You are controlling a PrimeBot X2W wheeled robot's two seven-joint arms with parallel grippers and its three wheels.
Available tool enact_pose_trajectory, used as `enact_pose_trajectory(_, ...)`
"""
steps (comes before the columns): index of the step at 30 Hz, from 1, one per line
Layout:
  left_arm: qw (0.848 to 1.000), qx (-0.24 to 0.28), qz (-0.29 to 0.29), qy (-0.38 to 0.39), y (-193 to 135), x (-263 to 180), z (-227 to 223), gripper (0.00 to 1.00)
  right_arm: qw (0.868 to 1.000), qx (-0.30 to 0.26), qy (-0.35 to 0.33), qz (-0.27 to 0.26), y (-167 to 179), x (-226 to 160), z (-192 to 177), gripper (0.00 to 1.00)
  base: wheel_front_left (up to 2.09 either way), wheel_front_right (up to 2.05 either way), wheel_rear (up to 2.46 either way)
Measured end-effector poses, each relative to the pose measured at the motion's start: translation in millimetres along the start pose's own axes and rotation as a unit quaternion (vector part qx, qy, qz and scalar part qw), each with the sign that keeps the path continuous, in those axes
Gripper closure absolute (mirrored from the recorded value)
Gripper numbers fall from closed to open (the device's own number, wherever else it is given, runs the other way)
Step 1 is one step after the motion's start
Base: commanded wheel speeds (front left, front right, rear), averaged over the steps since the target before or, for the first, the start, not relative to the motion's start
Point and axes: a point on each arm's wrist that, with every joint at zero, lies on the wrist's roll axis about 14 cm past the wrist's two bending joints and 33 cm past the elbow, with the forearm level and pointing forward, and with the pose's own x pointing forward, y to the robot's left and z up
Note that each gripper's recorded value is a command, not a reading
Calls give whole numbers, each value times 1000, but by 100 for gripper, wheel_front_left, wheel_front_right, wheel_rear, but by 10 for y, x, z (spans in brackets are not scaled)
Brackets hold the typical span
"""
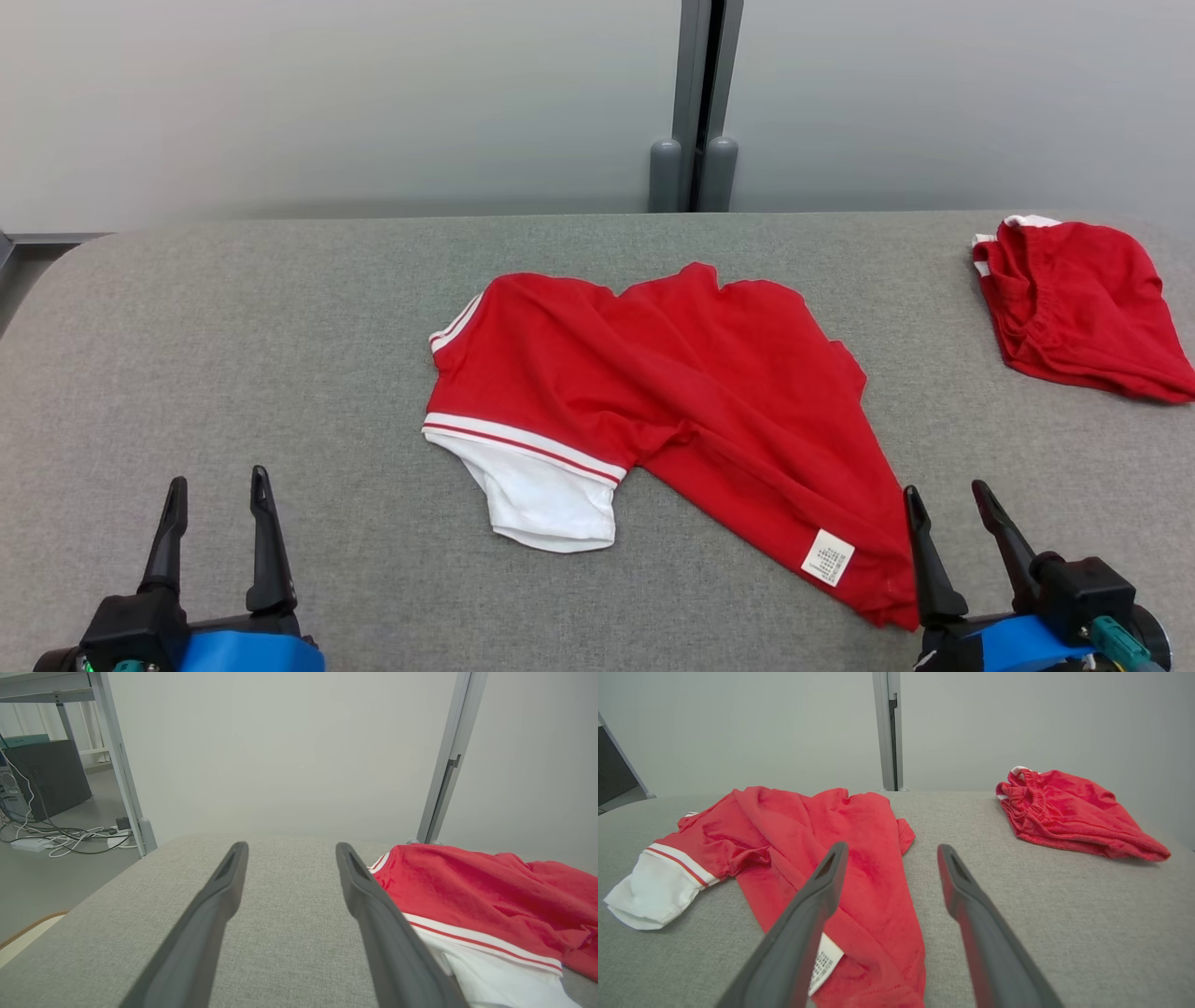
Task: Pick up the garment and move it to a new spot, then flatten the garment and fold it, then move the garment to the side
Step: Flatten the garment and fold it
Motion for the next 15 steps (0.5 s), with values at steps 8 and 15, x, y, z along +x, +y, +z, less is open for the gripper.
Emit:
enact_pose_trajectory(8,1000,0,-7,7,-49,57,-49,0,999,-36,-18,26,63,414,225,0,0,0,0)
enact_pose_trajectory(15,1000,-3,-11,9,-73,150,-72,0,994,-88,24,52,82,1035,420,0,0,0,0)
